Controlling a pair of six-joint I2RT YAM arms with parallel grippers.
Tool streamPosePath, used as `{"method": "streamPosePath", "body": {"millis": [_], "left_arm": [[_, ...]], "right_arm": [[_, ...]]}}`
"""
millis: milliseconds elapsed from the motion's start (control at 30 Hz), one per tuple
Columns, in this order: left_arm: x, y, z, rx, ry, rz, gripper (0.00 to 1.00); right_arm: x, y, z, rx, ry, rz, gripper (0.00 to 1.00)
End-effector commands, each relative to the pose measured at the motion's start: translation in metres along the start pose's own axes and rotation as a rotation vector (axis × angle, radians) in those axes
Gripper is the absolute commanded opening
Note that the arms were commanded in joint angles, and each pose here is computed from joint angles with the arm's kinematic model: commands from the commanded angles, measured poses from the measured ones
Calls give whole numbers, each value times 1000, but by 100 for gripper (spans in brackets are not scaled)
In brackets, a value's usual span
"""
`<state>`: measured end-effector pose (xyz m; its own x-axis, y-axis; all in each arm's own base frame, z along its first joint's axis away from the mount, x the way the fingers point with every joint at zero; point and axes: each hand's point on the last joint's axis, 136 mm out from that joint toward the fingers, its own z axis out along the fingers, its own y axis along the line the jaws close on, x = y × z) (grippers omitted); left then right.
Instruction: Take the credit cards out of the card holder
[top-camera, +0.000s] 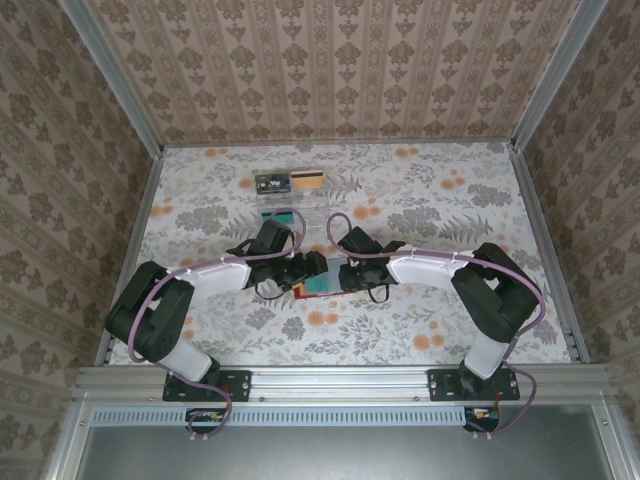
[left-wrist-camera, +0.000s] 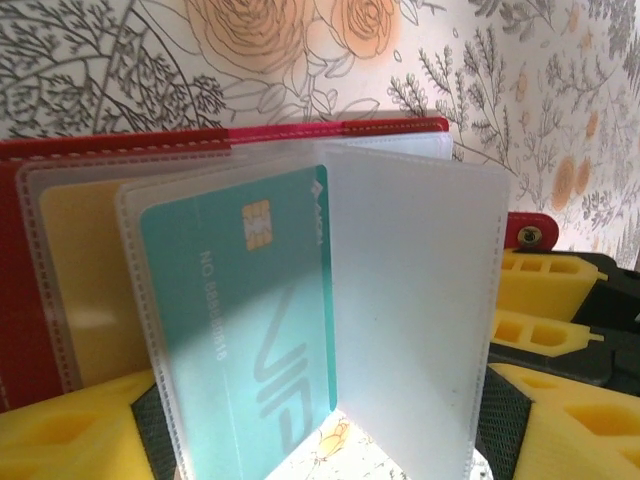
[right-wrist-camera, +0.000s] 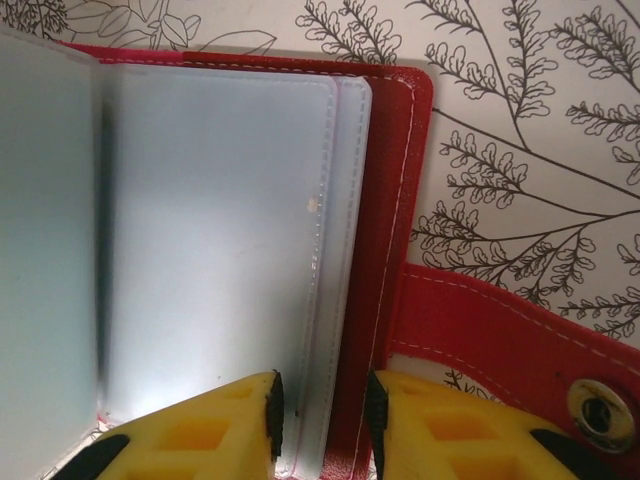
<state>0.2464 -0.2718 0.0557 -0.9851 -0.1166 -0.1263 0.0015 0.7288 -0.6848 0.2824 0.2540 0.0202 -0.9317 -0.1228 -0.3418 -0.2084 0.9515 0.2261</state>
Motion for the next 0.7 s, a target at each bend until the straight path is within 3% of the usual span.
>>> {"method": "streamPosePath", "body": {"millis": [0, 133, 267, 667], "left_arm": [[-3, -13, -5, 7, -5, 41, 79], [-3, -11, -7, -7, -6, 47, 80], [0, -10, -6, -14, -1, 57, 92], [0, -12, 5, -28, 13, 86, 97]], "right_arm": [[10, -8, 4, 16, 26, 27, 35], [3, -10, -6, 17, -8, 46, 40], [-9, -15, -23, 18, -64, 73, 43], [-25, -13, -54, -22, -143, 101, 47]]}}
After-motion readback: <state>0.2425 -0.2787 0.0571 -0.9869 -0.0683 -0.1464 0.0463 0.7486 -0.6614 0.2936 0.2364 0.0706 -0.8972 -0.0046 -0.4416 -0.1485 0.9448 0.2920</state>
